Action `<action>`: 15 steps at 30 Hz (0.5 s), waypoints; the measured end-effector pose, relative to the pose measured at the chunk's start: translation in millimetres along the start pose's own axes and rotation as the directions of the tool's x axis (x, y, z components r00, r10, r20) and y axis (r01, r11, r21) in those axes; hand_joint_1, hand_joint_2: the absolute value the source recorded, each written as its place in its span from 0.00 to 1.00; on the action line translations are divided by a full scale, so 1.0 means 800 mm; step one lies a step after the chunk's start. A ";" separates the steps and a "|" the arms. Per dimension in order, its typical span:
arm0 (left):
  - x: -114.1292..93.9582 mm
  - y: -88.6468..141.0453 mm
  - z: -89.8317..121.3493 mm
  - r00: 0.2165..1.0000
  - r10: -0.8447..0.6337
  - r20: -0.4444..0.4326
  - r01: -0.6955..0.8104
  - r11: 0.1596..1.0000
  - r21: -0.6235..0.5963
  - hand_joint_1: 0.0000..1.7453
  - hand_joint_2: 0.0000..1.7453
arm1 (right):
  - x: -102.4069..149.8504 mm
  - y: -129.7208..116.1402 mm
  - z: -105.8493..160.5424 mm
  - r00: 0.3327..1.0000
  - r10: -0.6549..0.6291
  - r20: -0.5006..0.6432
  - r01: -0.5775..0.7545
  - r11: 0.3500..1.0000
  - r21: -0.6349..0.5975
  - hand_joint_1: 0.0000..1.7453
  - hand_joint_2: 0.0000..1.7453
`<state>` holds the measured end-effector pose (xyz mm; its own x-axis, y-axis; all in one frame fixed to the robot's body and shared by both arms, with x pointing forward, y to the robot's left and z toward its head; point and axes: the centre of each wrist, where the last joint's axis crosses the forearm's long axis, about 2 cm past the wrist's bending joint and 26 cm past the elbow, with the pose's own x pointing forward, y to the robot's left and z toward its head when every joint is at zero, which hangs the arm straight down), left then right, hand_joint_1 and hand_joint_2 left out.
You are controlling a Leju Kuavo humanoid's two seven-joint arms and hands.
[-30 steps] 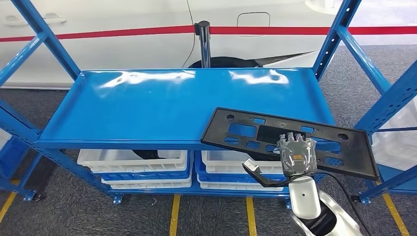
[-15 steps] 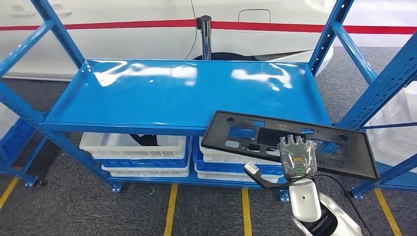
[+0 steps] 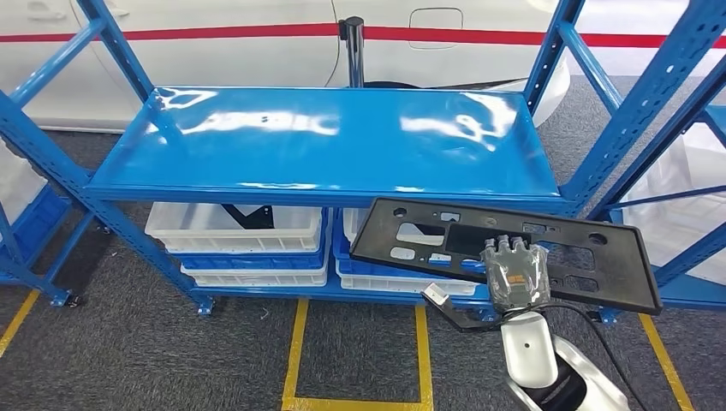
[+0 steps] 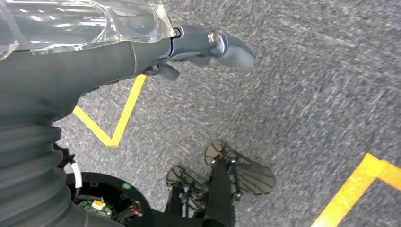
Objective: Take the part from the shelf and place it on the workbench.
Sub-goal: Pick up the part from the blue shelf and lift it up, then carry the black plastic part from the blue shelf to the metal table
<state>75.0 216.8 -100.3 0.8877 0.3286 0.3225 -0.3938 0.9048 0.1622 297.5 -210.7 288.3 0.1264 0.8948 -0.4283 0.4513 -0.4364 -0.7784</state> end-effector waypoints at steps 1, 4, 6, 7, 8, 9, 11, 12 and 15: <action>-0.001 0.000 0.000 1.000 0.002 -0.002 -0.002 1.000 0.001 0.00 1.00 | 0.000 0.000 0.000 1.000 0.000 0.001 0.000 1.000 -0.001 1.00 1.00; -0.003 0.001 0.000 1.000 0.013 -0.008 -0.013 1.000 0.004 0.00 1.00 | 0.000 -0.001 0.000 1.000 0.001 0.003 -0.001 1.000 -0.003 1.00 1.00; -0.003 0.000 0.001 1.000 0.021 -0.010 -0.021 1.000 0.005 0.00 1.00 | 0.000 -0.001 0.000 1.000 0.002 0.004 -0.002 1.000 -0.003 1.00 1.00; -0.003 0.000 0.001 1.000 0.023 -0.011 -0.023 1.000 0.007 0.00 1.00 | 0.001 -0.001 0.000 1.000 0.002 0.004 -0.002 1.000 -0.002 1.00 1.00; -0.003 0.000 0.001 1.000 0.025 -0.011 -0.025 1.000 0.008 0.00 1.00 | 0.001 0.000 0.001 1.000 0.002 0.005 -0.002 1.000 -0.002 1.00 1.00; -0.002 0.000 0.000 1.000 0.027 -0.011 -0.027 1.000 0.009 0.00 1.00 | 0.001 0.000 0.001 1.000 0.002 0.005 -0.002 1.000 -0.001 1.00 1.00; -0.001 0.000 0.000 0.999 0.031 -0.009 -0.031 0.999 0.011 0.00 1.00 | 0.000 0.000 0.001 1.000 0.002 0.005 -0.002 1.000 -0.003 1.00 1.00; 0.001 -0.001 0.000 0.999 0.032 -0.007 -0.032 0.999 0.012 0.00 1.00 | 0.000 -0.001 0.001 1.000 0.002 0.004 -0.002 1.000 -0.004 1.00 1.00; 0.003 -0.002 0.000 0.999 0.037 -0.005 -0.037 0.999 0.014 0.00 1.00 | -0.001 -0.001 0.001 1.000 0.005 0.000 -0.005 1.000 -0.006 1.00 1.00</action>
<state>77.4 216.1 -99.8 0.8739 0.3630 0.3233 -0.4292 0.8884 0.1629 296.0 -211.5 288.9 0.1284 0.8925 -0.4324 0.4560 -0.4403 -0.7734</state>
